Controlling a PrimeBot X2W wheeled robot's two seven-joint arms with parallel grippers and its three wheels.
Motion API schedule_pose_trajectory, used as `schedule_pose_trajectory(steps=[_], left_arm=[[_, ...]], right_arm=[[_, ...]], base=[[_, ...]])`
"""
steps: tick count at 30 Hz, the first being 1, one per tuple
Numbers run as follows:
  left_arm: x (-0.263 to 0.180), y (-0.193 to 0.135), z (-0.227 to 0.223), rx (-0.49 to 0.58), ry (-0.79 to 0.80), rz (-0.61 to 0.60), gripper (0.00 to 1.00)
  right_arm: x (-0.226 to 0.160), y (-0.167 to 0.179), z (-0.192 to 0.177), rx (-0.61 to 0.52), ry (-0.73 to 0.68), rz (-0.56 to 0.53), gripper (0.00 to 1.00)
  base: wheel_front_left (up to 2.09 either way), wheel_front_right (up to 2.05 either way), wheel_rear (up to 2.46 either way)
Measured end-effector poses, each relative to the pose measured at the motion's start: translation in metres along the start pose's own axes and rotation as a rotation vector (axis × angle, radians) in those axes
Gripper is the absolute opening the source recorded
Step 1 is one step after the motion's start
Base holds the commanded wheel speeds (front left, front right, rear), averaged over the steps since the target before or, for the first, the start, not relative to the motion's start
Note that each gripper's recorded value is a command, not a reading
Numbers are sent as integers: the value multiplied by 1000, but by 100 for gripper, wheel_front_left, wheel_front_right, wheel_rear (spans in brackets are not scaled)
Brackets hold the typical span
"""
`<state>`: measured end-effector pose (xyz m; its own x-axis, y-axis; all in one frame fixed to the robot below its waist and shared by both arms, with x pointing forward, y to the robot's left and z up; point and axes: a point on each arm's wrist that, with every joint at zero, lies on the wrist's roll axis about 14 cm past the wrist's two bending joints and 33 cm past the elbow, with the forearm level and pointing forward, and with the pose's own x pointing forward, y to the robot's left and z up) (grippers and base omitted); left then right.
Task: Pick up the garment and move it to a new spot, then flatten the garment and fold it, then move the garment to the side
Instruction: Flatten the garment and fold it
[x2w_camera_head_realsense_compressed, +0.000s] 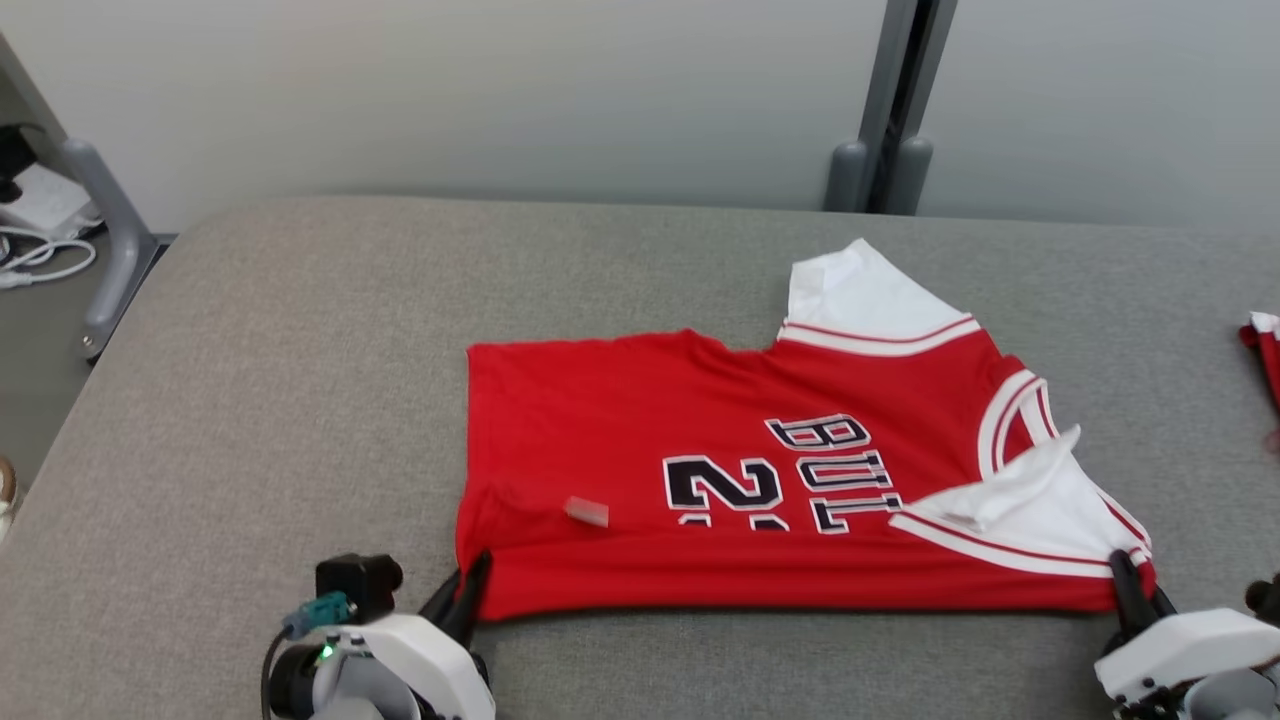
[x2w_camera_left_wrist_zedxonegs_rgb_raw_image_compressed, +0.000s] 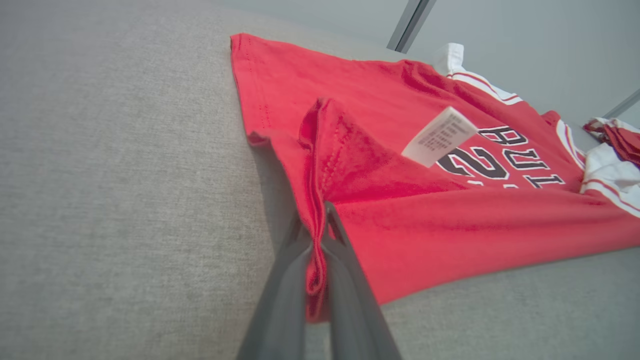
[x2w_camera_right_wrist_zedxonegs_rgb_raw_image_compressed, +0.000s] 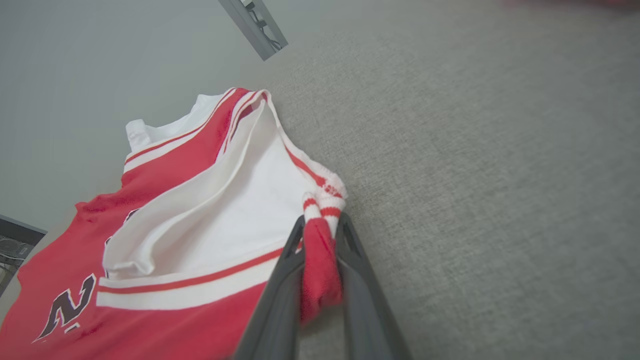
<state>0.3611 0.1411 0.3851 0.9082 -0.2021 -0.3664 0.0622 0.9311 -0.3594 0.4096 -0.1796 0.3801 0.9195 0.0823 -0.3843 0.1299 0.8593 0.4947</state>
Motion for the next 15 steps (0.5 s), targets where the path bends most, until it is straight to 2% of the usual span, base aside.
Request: schedule_pose_trajectory(steps=[5,15], left_arm=[[-10,-15,-17,13,32,-39,0],[-32,-10,-41,12,80,-31,0]], right_arm=[[-27,-22,8,39,-63,-46,0],[-63,-30,-22,66,-57,-64,0]], base=[[0,0,0],[0,0,0]])
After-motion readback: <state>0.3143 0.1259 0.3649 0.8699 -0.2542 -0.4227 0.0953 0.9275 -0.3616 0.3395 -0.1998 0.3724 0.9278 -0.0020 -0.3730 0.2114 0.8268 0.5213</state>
